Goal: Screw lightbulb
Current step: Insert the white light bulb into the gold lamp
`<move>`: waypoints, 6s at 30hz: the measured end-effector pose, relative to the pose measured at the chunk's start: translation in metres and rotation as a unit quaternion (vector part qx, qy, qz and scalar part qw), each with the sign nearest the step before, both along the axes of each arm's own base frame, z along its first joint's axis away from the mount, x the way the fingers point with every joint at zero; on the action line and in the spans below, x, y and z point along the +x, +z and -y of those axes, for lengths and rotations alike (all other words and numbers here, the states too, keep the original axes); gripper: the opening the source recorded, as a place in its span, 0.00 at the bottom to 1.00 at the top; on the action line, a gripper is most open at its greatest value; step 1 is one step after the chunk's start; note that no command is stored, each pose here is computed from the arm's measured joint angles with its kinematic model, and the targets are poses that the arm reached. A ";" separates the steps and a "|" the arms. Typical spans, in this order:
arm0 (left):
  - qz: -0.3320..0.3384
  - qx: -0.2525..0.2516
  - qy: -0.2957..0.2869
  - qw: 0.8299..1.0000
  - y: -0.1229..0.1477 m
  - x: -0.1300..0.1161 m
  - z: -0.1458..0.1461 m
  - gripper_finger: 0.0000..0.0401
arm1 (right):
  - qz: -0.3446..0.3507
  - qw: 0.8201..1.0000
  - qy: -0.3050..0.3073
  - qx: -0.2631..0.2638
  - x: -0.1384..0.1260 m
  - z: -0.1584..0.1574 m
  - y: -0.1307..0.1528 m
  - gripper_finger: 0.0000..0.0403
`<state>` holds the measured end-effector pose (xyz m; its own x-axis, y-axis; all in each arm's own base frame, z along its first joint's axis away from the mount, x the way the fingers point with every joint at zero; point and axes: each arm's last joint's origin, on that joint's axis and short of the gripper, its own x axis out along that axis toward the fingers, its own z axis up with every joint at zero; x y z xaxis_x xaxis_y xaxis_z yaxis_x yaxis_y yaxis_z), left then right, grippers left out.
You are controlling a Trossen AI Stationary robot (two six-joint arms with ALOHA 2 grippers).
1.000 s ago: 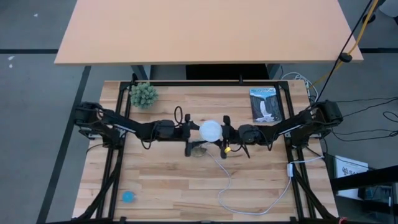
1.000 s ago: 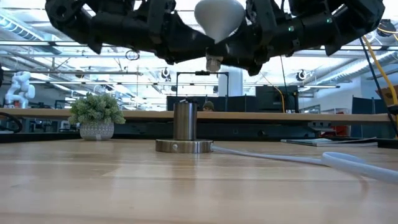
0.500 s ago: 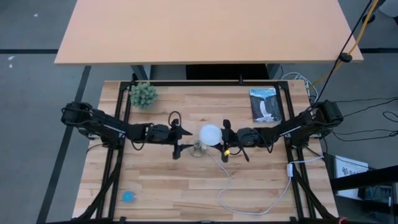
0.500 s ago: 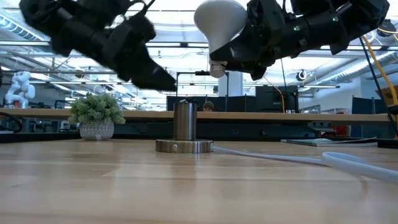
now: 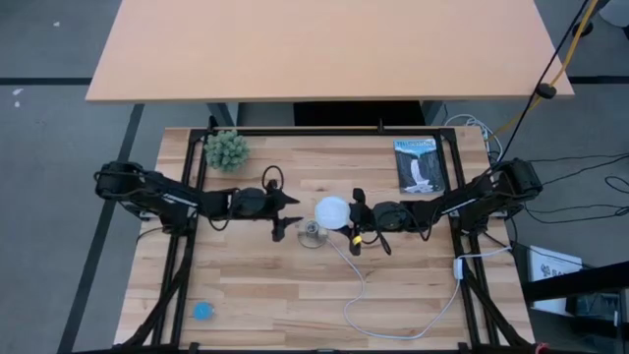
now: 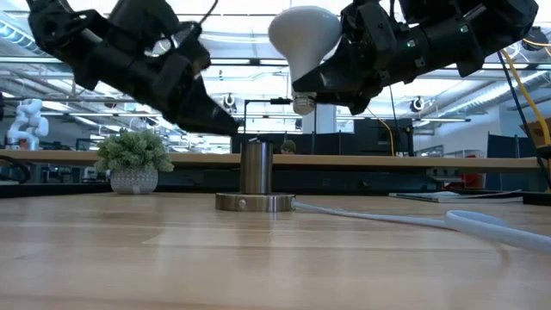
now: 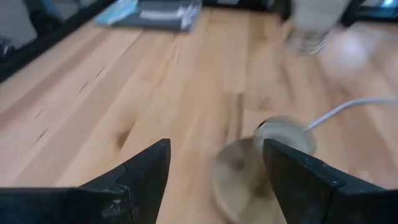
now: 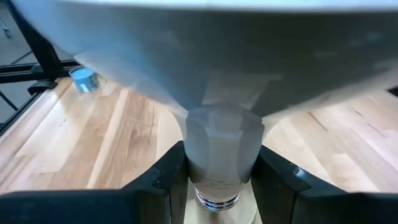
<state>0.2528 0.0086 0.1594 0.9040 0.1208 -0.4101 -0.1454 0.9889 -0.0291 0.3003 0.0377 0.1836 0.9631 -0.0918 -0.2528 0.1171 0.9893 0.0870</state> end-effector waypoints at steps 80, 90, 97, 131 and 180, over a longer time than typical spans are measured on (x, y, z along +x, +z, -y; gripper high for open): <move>-0.015 -0.041 0.005 0.999 -0.065 0.082 0.012 0.65 | 0.044 0.999 -0.012 0.012 -0.014 0.037 -0.040 0.32; -0.013 -0.042 0.004 0.999 -0.065 0.082 0.012 0.65 | 0.024 1.000 -0.010 -0.006 -0.014 0.037 -0.044 0.35; -0.012 -0.036 0.016 0.999 -0.065 0.082 0.011 0.65 | 0.024 1.000 0.005 -0.002 -0.011 0.036 -0.042 0.35; 0.024 0.027 -0.028 0.999 -0.002 0.070 0.002 0.65 | -0.019 1.000 0.003 0.011 -0.013 0.033 -0.053 0.39; 0.074 -0.013 -0.066 0.995 0.017 0.077 -0.003 0.65 | -0.075 0.997 0.010 -0.010 -0.024 0.033 -0.043 0.59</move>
<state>0.3293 0.0119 0.1765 0.9618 -0.0124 -0.2736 -0.0060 0.9978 -0.0665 0.2762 0.0045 0.1408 0.9160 -0.0799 -0.3931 0.1078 0.9929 0.0494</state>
